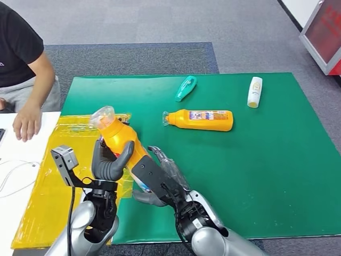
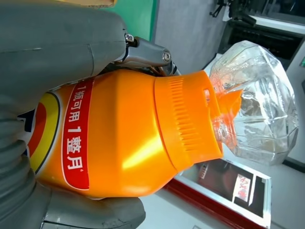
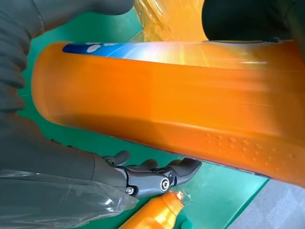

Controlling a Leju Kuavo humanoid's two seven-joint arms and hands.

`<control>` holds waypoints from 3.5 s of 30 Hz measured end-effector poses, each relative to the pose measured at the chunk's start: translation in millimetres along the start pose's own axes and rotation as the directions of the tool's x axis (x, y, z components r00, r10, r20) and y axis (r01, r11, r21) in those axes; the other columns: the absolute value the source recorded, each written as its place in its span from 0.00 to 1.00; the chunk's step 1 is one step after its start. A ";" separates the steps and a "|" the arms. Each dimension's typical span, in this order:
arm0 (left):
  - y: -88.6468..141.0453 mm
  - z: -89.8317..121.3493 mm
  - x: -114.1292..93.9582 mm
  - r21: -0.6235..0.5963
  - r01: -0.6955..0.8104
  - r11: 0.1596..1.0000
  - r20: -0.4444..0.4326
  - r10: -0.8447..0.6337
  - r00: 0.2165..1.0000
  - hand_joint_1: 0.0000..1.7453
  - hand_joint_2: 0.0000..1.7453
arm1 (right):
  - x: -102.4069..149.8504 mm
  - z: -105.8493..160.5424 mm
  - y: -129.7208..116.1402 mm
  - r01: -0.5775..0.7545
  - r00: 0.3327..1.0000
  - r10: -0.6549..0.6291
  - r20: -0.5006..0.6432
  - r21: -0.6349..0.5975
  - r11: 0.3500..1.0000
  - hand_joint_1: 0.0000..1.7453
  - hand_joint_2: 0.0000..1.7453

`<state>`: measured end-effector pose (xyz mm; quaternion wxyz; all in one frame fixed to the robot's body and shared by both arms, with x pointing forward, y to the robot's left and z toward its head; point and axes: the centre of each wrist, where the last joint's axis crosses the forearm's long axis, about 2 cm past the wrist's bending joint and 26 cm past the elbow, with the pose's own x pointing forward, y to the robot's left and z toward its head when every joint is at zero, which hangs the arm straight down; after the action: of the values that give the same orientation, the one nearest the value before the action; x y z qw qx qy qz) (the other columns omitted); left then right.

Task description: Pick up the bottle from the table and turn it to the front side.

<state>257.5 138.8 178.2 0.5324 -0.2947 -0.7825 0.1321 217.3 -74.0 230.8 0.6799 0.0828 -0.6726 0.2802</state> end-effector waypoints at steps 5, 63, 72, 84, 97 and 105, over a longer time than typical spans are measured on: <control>0.7 -0.1 0.1 0.009 0.018 1.000 0.012 -0.018 1.000 1.00 1.00 | -0.2 -0.1 0.1 0.006 1.000 -0.006 -0.004 0.005 1.000 0.00 1.00; 105.9 1.9 23.7 -0.434 0.754 0.493 0.022 -0.831 0.556 1.00 1.00 | -7.0 -2.2 0.1 0.061 0.997 -0.065 -0.047 -0.081 0.995 0.00 1.00; 112.4 1.1 28.1 -0.474 0.779 0.411 0.052 -0.870 0.490 1.00 1.00 | -8.8 -1.2 0.3 0.052 0.997 -0.057 -0.051 -0.085 0.995 0.00 1.00; 126.7 1.5 37.4 -0.486 0.800 0.352 0.049 -0.903 0.427 1.00 1.00 | -10.7 -0.6 -2.2 0.060 0.996 -0.066 -0.058 -0.097 0.993 0.00 1.00; 126.0 4.6 35.0 -0.516 0.780 0.353 0.059 -0.894 0.444 1.00 1.00 | -8.7 0.3 -2.7 0.053 0.997 -0.058 -0.049 -0.092 0.994 0.00 1.00; 124.3 8.4 31.8 -0.528 0.765 0.369 0.067 -0.880 0.471 1.00 1.00 | -7.1 0.6 -2.4 0.057 0.997 -0.062 -0.043 -0.094 0.994 0.00 1.00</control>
<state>281.4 257.2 134.3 0.5169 0.0018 -0.7620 -0.3900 218.3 -78.2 224.6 0.7065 0.0645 -0.6662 0.2300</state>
